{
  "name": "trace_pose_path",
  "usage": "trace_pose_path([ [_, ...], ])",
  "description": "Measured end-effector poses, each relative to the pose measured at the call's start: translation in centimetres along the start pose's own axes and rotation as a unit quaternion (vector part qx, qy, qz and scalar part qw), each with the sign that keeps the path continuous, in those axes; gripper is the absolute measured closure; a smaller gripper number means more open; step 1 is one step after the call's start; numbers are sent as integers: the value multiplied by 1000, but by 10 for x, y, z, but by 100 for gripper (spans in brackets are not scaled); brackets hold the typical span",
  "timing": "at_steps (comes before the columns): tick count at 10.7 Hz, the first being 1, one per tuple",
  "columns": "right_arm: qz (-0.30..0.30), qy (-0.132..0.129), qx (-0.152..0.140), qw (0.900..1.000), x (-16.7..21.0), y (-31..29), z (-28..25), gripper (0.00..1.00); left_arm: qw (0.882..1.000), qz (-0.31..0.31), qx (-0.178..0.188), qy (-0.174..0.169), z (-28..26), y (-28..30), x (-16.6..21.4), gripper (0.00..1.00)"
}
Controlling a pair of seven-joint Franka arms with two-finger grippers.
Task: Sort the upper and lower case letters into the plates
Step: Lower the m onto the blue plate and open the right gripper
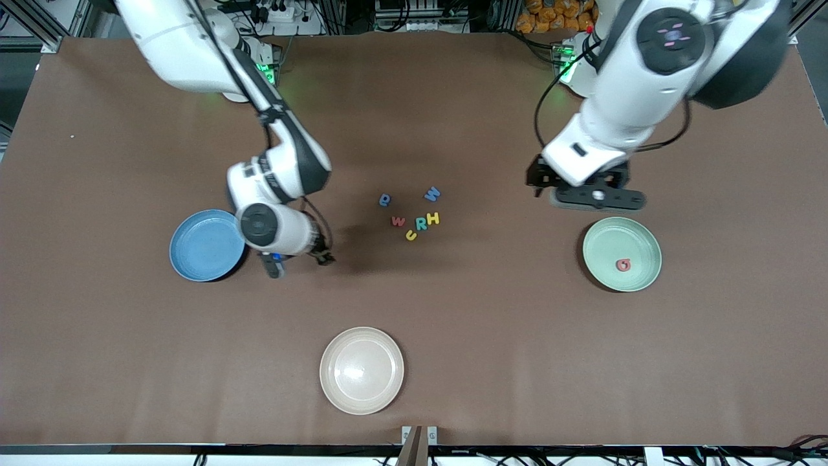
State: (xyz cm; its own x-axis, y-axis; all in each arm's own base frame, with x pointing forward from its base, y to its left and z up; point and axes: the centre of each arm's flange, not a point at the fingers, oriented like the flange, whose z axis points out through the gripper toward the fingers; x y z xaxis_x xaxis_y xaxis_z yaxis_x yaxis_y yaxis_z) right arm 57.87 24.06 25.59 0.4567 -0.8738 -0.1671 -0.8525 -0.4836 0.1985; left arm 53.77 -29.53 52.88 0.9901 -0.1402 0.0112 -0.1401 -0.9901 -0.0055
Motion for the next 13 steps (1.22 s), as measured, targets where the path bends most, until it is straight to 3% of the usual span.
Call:
trace_pose_path([
  [4,-70,-29,-6,997,141,91,-43,95,998,54,-8,-16,51,81,-14,0],
  [6,-89,-29,0,996,204,124,-47,95,997,69,-14,-21,88,134,-36,0],
  [9,-96,-20,8,995,223,129,-34,93,996,77,-17,-38,143,192,-67,0],
  [11,-96,-18,8,995,225,126,-24,76,995,84,-18,-49,175,212,-76,0],
  [13,-95,-20,5,995,225,125,-19,46,995,84,-22,-57,205,227,-82,0],
])
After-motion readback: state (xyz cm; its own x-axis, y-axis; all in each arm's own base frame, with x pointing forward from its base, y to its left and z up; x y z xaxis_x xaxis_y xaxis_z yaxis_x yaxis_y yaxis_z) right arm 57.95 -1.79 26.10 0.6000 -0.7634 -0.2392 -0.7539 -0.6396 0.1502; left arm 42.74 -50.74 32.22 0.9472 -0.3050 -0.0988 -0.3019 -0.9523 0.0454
